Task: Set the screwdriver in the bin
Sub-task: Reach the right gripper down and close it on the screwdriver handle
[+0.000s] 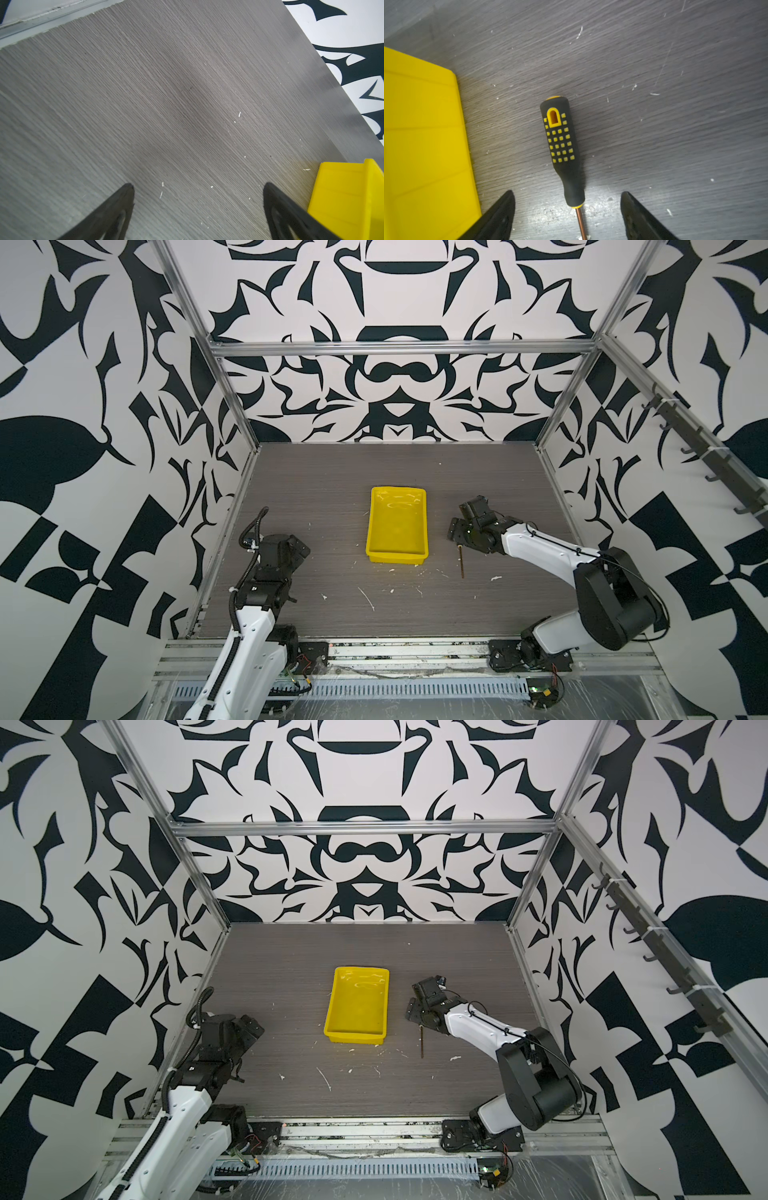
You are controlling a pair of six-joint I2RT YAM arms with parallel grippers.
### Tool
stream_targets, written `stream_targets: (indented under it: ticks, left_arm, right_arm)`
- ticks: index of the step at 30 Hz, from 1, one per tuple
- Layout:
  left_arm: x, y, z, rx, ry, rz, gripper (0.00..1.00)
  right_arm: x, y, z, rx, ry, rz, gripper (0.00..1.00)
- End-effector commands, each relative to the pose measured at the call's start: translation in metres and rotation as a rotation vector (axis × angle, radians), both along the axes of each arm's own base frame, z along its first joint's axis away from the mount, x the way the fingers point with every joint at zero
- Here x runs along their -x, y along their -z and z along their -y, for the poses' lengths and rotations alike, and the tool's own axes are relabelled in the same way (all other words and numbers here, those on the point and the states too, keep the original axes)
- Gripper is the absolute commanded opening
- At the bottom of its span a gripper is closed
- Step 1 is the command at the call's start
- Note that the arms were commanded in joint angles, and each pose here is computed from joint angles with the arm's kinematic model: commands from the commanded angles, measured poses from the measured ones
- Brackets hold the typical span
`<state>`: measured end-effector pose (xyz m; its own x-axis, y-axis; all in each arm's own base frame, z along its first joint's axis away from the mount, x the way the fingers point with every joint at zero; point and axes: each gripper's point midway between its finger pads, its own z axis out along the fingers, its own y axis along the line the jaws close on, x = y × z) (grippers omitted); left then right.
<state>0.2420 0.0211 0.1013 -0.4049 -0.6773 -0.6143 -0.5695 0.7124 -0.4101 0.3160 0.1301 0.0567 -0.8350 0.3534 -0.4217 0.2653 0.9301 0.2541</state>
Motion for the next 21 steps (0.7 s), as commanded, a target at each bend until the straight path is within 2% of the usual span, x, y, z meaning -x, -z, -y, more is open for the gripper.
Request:
stream_targets:
  ticks: [1,6,14,16,21]
  left_arm:
    - [0.004,0.003,-0.003,0.005,-0.023,-0.015,0.99]
    - [0.004,0.003,-0.005,0.002,-0.036,-0.008,1.0]
    - [0.005,0.005,-0.004,0.006,-0.033,-0.02,0.99]
    - [0.005,0.005,-0.005,0.004,-0.037,-0.019,0.99]
    - [0.004,0.006,-0.004,0.006,-0.036,-0.024,0.99]
  right_arm:
    - [-0.002,-0.006,-0.001,0.009,-0.014,0.006,0.77]
    - [-0.005,-0.001,-0.008,0.013,-0.047,-0.036,0.55]
    - [-0.005,0.021,-0.018,0.001,-0.076,-0.11,0.47]
    - [-0.006,0.025,-0.02,0.004,-0.091,-0.127,0.38]
    - [-0.003,0.033,-0.02,0.003,-0.083,-0.155,0.27]
